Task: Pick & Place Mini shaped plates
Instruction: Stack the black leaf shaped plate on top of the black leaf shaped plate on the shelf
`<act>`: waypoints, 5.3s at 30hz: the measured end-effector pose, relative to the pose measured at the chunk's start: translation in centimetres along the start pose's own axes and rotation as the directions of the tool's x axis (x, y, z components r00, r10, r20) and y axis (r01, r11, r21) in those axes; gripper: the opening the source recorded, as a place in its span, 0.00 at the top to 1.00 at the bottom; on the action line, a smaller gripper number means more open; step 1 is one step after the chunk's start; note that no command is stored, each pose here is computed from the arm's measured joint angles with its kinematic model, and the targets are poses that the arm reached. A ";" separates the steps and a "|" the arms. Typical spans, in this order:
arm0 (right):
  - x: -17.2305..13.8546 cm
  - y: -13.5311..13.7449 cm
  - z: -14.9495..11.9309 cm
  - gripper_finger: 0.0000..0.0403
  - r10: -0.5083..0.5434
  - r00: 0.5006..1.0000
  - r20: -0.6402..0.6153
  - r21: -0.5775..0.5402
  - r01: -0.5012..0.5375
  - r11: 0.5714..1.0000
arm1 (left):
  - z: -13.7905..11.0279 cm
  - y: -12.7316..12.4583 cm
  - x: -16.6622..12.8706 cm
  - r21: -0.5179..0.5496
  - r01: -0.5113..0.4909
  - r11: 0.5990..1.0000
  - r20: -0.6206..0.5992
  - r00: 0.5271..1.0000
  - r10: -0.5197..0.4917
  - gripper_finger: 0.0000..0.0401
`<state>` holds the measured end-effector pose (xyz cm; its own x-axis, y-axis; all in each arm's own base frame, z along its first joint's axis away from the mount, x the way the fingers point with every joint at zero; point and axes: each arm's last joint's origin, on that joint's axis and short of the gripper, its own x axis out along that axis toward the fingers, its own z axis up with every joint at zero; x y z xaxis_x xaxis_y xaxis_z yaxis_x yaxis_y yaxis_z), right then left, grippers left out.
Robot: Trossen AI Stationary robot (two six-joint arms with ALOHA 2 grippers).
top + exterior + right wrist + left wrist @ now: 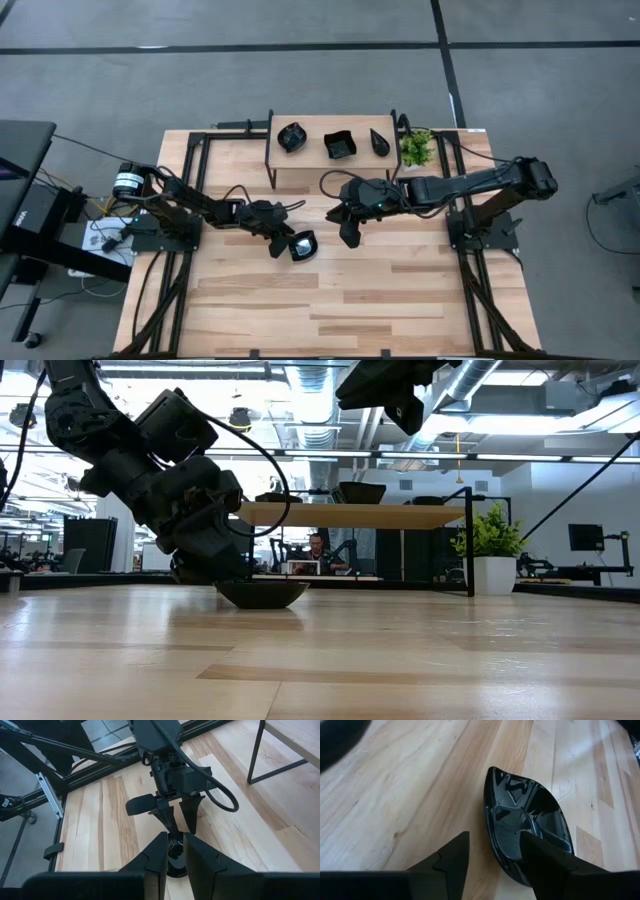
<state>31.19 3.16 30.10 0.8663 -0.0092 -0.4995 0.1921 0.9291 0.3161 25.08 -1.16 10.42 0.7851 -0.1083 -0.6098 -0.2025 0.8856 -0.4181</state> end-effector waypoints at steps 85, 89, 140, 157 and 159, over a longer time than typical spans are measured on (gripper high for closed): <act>-5.6 -0.5 2.4 0.86 -0.029 0.984 0.177 -0.087 0.045 0.995 | 14.8 2.6 -14.7 -0.388 -0.339 0.857 0.527 0.681 0.508 0.99; -5.4 -0.5 2.3 0.86 -0.033 0.985 0.169 -0.087 0.049 0.995 | 15.6 4.5 -14.8 -0.440 -0.383 0.812 0.507 0.641 0.577 0.99; -10.6 -14.3 3.8 0.96 -0.457 0.823 -0.336 0.233 0.543 0.807 | 16.2 8.7 -13.2 -0.468 -0.392 0.792 0.419 0.690 0.590 0.99; -10.6 -14.1 3.8 0.94 -0.461 0.822 -0.335 0.225 0.545 0.808 | 16.2 8.7 -13.2 -0.467 -0.391 0.793 0.419 0.692 0.588 0.82; -10.6 -13.9 3.8 0.94 -0.481 0.812 -0.329 0.203 0.559 0.804 | 16.2 8.5 -13.3 -0.446 -0.389 0.806 0.423 0.702 0.573 0.82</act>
<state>21.08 -11.08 34.02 0.4594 -0.3328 -0.8235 0.7322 0.6668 0.1390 22.40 15.16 25.85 0.6830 0.6221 -0.3828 -0.7295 0.5549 -0.3999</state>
